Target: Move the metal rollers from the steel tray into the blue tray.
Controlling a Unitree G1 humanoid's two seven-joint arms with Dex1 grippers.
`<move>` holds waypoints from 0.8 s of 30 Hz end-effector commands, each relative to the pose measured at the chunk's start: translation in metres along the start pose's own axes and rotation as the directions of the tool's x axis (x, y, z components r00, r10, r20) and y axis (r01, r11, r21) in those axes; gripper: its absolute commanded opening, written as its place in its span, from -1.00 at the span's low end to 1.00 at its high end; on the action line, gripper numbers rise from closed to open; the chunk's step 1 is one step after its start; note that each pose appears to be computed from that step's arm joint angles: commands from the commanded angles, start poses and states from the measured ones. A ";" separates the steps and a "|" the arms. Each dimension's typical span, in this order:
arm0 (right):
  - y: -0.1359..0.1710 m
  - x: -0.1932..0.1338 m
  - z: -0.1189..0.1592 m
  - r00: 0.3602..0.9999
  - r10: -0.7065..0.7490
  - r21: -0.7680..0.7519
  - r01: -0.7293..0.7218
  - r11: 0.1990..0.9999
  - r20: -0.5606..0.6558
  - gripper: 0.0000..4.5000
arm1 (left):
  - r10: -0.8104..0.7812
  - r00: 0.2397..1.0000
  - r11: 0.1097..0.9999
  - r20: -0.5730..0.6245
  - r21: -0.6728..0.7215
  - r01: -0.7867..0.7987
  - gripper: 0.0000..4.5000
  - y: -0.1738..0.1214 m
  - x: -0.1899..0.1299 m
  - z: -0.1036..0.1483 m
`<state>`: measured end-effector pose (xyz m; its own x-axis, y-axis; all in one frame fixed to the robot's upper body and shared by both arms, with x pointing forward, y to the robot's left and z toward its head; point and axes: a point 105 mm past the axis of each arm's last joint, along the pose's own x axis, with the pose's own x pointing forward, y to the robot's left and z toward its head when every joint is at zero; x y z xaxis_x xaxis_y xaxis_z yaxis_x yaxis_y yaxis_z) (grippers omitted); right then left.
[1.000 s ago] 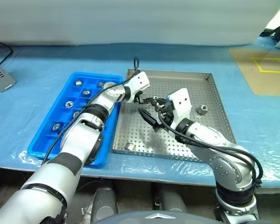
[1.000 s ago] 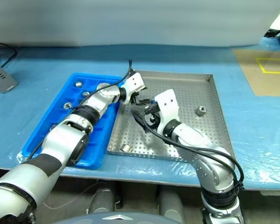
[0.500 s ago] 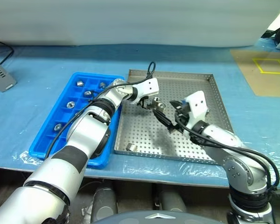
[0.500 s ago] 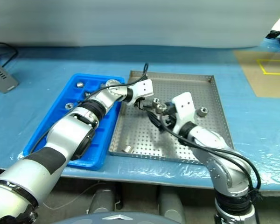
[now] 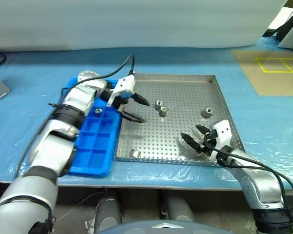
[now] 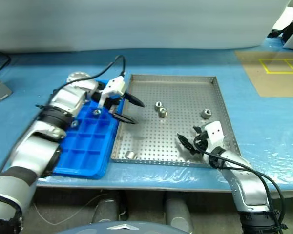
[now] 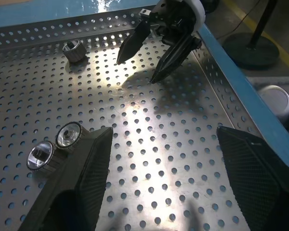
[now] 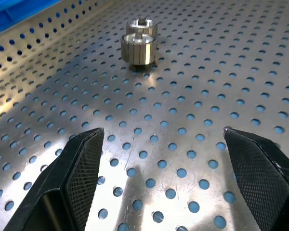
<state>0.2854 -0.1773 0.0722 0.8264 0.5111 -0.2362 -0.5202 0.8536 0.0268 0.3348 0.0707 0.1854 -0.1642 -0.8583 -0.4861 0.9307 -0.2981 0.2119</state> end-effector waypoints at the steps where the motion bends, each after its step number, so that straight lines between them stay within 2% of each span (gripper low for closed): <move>1: 0.001 0.002 0.010 0.999 0.025 -0.045 -0.023 0.999 0.046 0.85 | -0.145 0.986 0.988 -0.079 0.037 0.148 0.62 -0.034 0.004 -0.004; 4: 0.002 0.004 0.009 0.998 0.028 -0.047 -0.026 0.999 0.048 0.85 | -0.205 0.968 0.974 -0.145 0.065 0.216 0.62 -0.052 0.005 -0.019; 6: 0.004 0.006 0.010 0.998 0.032 -0.043 -0.030 0.999 0.053 0.85 | -0.206 0.964 0.972 -0.168 0.082 0.222 0.62 -0.052 0.010 -0.027; 12: 0.015 0.007 0.015 0.997 0.050 -0.041 -0.048 0.998 0.055 0.85 | -0.181 0.973 0.975 -0.144 0.103 0.196 0.62 -0.049 0.034 -0.039; 17: 0.020 0.005 0.030 0.997 0.049 -0.049 -0.046 0.998 0.064 0.85 | -0.203 0.953 0.964 -0.226 0.125 0.235 0.62 -0.056 0.038 -0.060; 24: 0.037 0.006 0.063 0.995 0.053 -0.067 -0.048 0.997 0.081 0.85 | -0.178 0.947 0.972 -0.267 0.104 0.212 0.62 -0.051 0.035 -0.072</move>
<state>0.2868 -0.1429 0.1130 0.8102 0.5505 -0.2013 -0.5635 0.8261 -0.0086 0.2965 0.0722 0.1030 -0.2920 -0.6823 -0.6702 0.8187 -0.5405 0.1936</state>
